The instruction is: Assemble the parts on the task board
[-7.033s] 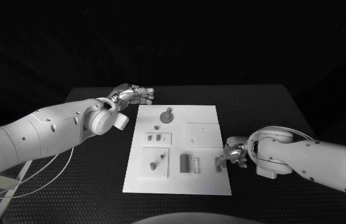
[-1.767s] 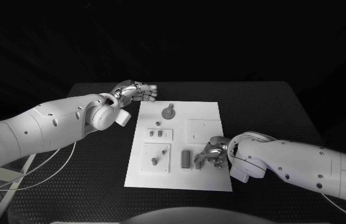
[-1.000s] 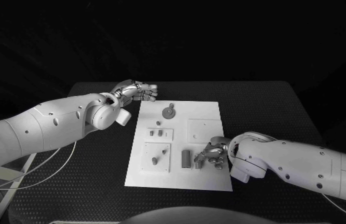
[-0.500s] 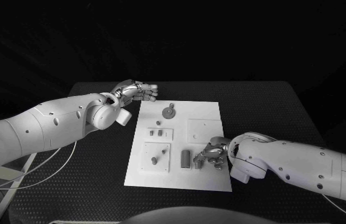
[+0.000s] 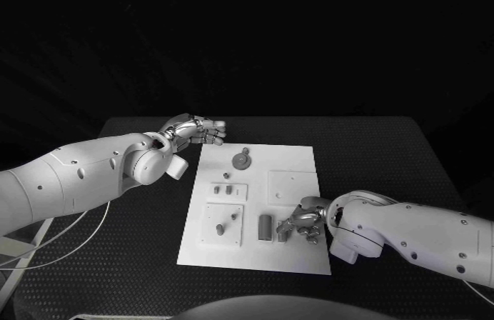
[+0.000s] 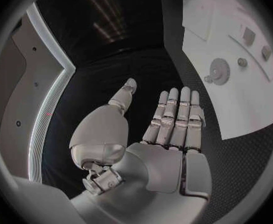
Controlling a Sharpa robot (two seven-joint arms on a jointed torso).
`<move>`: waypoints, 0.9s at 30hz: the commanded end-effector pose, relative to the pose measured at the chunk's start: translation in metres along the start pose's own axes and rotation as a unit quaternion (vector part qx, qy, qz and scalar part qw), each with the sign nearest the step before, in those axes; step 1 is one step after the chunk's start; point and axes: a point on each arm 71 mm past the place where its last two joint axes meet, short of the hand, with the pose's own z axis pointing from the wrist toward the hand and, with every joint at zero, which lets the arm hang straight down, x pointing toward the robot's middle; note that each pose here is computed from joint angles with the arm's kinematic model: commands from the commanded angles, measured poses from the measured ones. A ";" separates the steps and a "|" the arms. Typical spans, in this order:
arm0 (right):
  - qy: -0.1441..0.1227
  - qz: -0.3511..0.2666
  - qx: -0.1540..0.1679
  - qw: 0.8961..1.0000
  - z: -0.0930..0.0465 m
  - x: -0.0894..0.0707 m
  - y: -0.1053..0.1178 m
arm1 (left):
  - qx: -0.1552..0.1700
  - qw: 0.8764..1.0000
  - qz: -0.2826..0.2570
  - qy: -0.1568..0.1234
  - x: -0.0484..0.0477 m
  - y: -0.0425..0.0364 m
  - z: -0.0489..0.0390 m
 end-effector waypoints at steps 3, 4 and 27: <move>0.002 -0.009 -0.014 1.000 -0.001 0.001 0.002 | 0.004 1.000 -0.004 0.007 0.0016 -0.0013 0.0004; 0.002 -0.009 -0.014 1.000 -0.001 0.001 0.002 | 0.004 1.000 -0.004 0.007 0.0017 -0.0013 0.0004; -0.006 -0.007 -0.016 1.000 -0.002 -0.001 0.000 | 0.004 1.000 -0.004 0.006 0.0012 -0.0012 0.0002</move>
